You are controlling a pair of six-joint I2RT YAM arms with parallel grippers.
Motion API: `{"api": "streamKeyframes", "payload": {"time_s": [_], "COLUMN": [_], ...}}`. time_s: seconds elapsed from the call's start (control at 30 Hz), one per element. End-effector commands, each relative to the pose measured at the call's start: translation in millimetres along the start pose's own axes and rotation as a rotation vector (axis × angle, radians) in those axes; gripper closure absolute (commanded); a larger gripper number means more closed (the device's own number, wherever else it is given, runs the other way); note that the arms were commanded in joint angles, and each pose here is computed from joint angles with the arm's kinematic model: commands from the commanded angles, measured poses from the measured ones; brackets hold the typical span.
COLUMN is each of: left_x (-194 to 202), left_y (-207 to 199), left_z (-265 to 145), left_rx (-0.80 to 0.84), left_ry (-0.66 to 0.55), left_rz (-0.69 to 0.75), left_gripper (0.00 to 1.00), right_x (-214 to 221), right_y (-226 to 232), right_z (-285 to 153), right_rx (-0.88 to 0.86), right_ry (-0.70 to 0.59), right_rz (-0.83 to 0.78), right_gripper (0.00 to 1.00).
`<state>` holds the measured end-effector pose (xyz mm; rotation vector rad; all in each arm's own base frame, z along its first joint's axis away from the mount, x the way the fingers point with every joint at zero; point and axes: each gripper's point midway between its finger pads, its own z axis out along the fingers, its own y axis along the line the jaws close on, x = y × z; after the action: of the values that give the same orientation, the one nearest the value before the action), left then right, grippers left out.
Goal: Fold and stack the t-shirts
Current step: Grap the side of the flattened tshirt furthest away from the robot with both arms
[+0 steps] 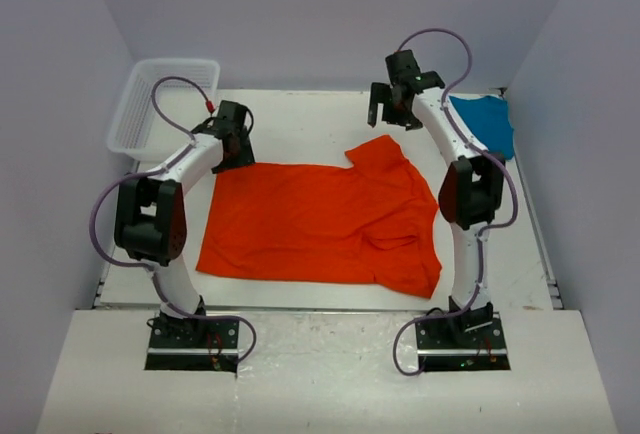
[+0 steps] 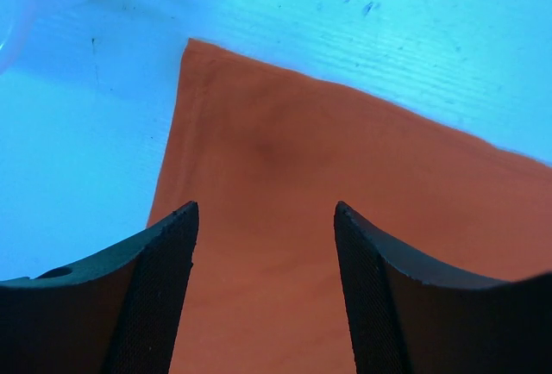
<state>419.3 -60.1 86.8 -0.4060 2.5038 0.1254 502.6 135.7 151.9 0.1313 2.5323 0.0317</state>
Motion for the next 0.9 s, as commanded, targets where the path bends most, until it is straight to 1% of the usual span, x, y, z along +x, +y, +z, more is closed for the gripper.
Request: {"api": "streamKeyframes", "payload": {"time_s": [0.0,0.03,0.1,0.13,0.17,0.3,0.33,0.4,0.47,0.57,0.67,0.87], "left_x": [-63.4,-67.5,-78.5,-82.0,-87.7,-94.1,-95.1,-97.0,-97.6,-96.6,-98.9,-105.0], "left_y": [-13.8,-15.3,-18.8,-19.7,-23.6,-33.4,-35.5,-36.5,-33.6,-30.4,-28.3,-24.6], "left_z": [-22.0,-23.3,-29.5,-32.1,-37.4,-49.8,-53.1,-59.0,-64.4,-71.0,-83.7,-111.1], "left_rx": [0.062,0.068,0.087,0.096,0.114,0.175,0.190,0.205,0.202,0.201,0.211,0.241], "left_ry": [-0.175,-0.186,-0.224,-0.234,-0.247,-0.257,-0.259,-0.266,-0.277,-0.279,-0.291,-0.331], "left_rz": [0.026,0.030,0.035,0.038,0.035,0.024,0.021,0.021,0.019,0.023,0.025,0.034], "left_gripper": [0.35,0.35,0.35,0.34,0.34,0.34,0.34,0.34,0.34,0.34,0.34,0.34], "right_x": [-50.5,-54.7,-61.8,-58.3,-58.2,-28.7,-22.4,-3.4,5.0,20.6,28.1,26.7], "right_y": [-20.3,-20.5,-32.9,-32.4,-39.7,-39.3,-33.8,-25.2,-10.9,2.6,8.2,7.2], "right_z": [-1.1,12.9,23.1,33.7,38.7,61.3,63.6,70.9,66.0,75.5,81.9,88.2], "right_rx": [-0.131,-0.154,-0.179,-0.211,-0.228,-0.266,-0.299,-0.340,-0.405,-0.463,-0.477,-0.467], "right_ry": [-0.049,-0.038,-0.035,-0.016,-0.006,0.106,0.132,0.201,0.231,0.277,0.311,0.308], "right_rz": [0.038,0.031,0.049,0.057,0.078,0.106,0.108,0.133,0.135,0.165,0.186,0.202], "right_gripper": [0.10,0.10,0.11,0.12,0.16,0.23,0.25,0.27,0.30,0.29,0.30,0.32]}}
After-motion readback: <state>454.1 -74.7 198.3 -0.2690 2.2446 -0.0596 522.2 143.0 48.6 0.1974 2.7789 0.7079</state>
